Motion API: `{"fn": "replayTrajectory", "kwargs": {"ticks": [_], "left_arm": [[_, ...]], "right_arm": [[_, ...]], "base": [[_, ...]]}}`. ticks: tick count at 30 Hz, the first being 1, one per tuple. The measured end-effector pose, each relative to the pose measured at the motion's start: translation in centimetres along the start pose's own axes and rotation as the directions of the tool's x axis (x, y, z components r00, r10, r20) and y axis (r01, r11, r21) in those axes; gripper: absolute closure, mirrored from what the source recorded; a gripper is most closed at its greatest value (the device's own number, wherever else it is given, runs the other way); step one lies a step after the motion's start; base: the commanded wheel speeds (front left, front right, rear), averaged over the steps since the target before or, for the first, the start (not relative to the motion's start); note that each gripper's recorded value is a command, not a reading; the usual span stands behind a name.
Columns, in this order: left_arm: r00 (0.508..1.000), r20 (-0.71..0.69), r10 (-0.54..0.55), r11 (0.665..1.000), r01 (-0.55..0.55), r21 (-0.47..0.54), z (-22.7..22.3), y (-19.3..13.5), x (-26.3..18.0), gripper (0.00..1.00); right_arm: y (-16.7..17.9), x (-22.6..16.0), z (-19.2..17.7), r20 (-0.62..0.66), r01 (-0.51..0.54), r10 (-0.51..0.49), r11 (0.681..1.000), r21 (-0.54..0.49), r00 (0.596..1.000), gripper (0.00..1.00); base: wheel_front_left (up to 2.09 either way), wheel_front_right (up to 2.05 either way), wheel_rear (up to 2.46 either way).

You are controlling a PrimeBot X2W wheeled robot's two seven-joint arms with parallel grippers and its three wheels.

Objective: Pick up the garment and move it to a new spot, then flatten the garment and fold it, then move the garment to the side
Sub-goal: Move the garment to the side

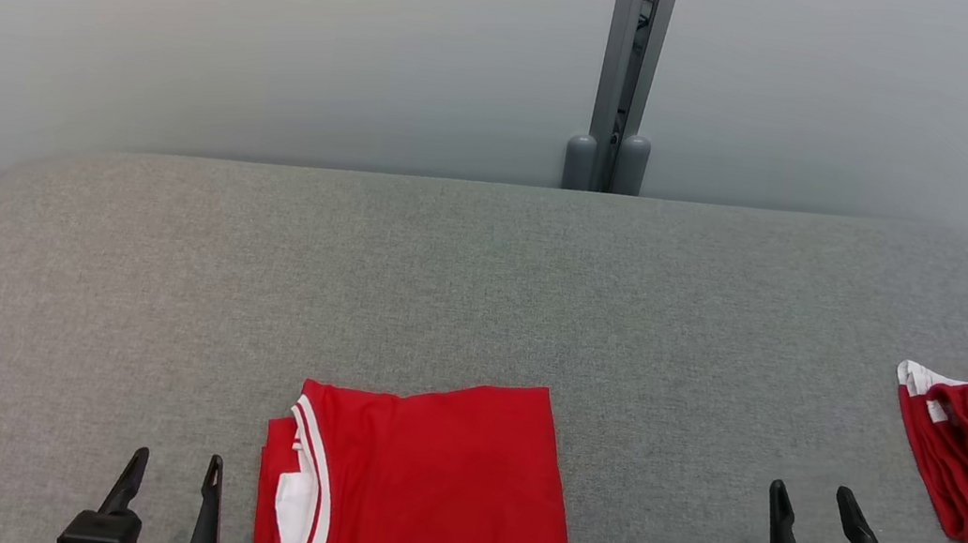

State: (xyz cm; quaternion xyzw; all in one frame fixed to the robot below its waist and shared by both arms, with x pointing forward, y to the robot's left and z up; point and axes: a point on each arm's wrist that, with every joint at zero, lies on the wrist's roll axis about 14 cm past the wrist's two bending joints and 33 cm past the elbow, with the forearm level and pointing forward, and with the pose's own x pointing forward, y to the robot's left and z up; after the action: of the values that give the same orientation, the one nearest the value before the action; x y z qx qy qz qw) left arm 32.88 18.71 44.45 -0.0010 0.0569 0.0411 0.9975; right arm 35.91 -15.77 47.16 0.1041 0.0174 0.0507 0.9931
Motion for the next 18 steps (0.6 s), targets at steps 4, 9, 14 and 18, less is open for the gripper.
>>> {"fn": "replayTrajectory", "kwargs": {"ticks": [4,9,14,18], "left_arm": [[1.000,-0.010,0.001,1.000,-0.001,-0.011,-0.3,-0.1,0.1,0.00],[0.999,-0.045,-0.008,1.000,0.007,-0.023,-1.2,-0.5,0.3,0.00],[0.997,-0.070,-0.018,0.999,0.016,-0.034,-1.8,-1.1,1.3,0.00],[0.996,-0.089,-0.004,0.999,0.001,-0.033,-2.3,-0.8,1.8,0.00]], "right_arm": [[1.0,0.6,-1.0,-0.033,-0.031,0.032,0.999,0.004,0.999,0.00],[3.7,2.1,-2.5,-0.080,-0.114,0.115,0.993,0.019,0.990,0.00],[7.1,3.7,-5.1,-0.155,-0.199,0.213,0.975,0.102,0.965,0.00],[9.9,4.7,-7.1,-0.211,-0.255,0.290,0.951,0.176,0.934,0.00]], "base": [[0.00,0.00,0.00],[0.00,0.00,0.00],[0.00,0.00,0.00],[0.00,0.00,0.00]]}}
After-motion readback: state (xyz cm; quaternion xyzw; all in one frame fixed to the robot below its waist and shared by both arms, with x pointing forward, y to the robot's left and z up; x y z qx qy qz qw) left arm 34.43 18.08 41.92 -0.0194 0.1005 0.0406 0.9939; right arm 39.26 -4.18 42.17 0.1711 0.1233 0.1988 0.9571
